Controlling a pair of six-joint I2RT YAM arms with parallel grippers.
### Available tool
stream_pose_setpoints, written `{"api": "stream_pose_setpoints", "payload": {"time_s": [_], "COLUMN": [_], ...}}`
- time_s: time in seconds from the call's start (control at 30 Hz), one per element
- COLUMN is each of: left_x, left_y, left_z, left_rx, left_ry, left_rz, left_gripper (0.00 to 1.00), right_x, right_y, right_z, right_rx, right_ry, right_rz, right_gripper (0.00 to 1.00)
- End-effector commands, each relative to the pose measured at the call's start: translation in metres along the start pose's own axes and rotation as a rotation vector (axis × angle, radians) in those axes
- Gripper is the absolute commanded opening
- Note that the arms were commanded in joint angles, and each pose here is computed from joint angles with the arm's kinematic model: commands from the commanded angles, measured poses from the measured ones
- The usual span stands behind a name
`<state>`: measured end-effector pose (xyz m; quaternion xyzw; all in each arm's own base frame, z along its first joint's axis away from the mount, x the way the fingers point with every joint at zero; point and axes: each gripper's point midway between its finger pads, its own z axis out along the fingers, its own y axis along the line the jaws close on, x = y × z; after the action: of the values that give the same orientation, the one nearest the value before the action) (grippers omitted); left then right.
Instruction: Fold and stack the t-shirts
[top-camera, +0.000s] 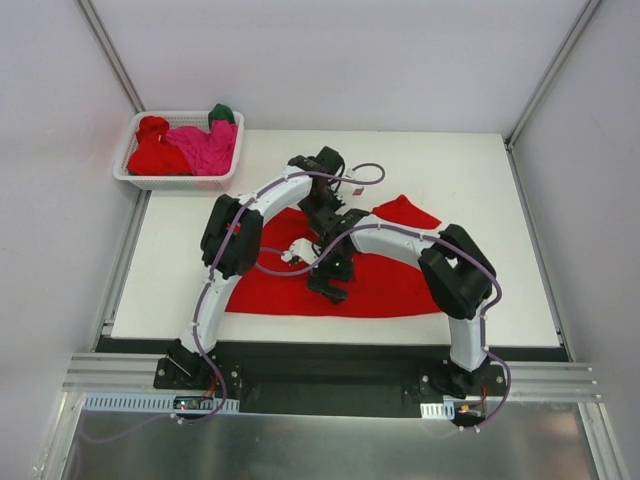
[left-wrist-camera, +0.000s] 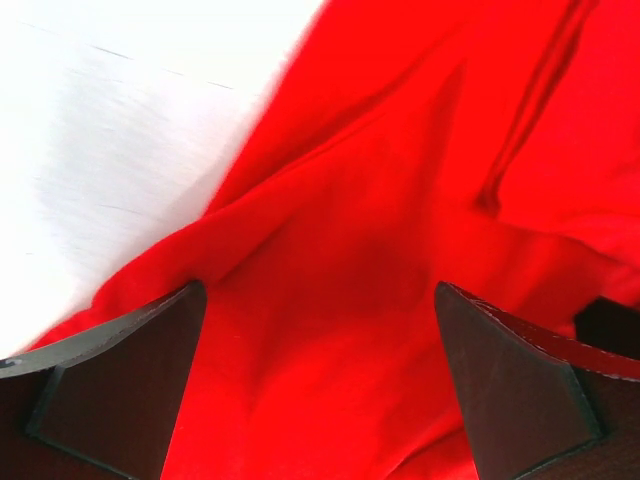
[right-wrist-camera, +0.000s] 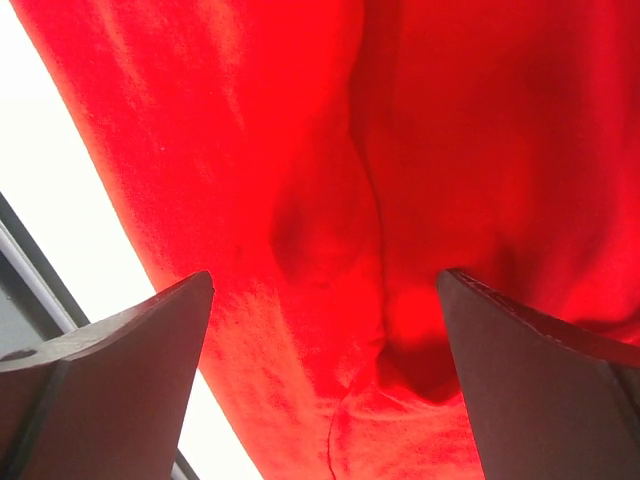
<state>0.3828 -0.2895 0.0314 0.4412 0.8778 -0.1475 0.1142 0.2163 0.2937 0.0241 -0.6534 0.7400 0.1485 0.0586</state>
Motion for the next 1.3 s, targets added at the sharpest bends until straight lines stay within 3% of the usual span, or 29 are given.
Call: {"api": "stream_pose_setpoints", "payload": {"time_s": [0.0,0.2,0.9,1.13,1.27], "left_x": [0.010,0.018,0.000,0.000,-0.011], "left_y": [0.014,0.022,0.024,0.010,0.001], "left_z": [0.007,0.013,0.011,0.003,-0.025], "left_rx": [-0.072,-0.101,-0.110,-0.062,-0.058], "left_ry": [0.076,0.132,0.091,0.076,0.021], "left_rz": [0.013,0.021,0.014,0.024,0.048], "left_gripper": [0.99,1.00,0.99,0.99,0.99], "right_x": [-0.001,-0.006,-0.011,-0.013,-0.023], "right_y": [0.021,0.027,0.076,0.048,0.032], "right_z": [0.013,0.017,-0.001,-0.003,-0.017], "right_rx": [-0.121,-0.174,-0.397,-0.222,-0.134], "right_ry": [0.014,-0.001,-0.028,-0.020,-0.044], "right_rz": [-0.016,-0.022,-0.012,-0.051,-0.040], "right_gripper": [1.00,1.00,1.00,1.00,1.00]}}
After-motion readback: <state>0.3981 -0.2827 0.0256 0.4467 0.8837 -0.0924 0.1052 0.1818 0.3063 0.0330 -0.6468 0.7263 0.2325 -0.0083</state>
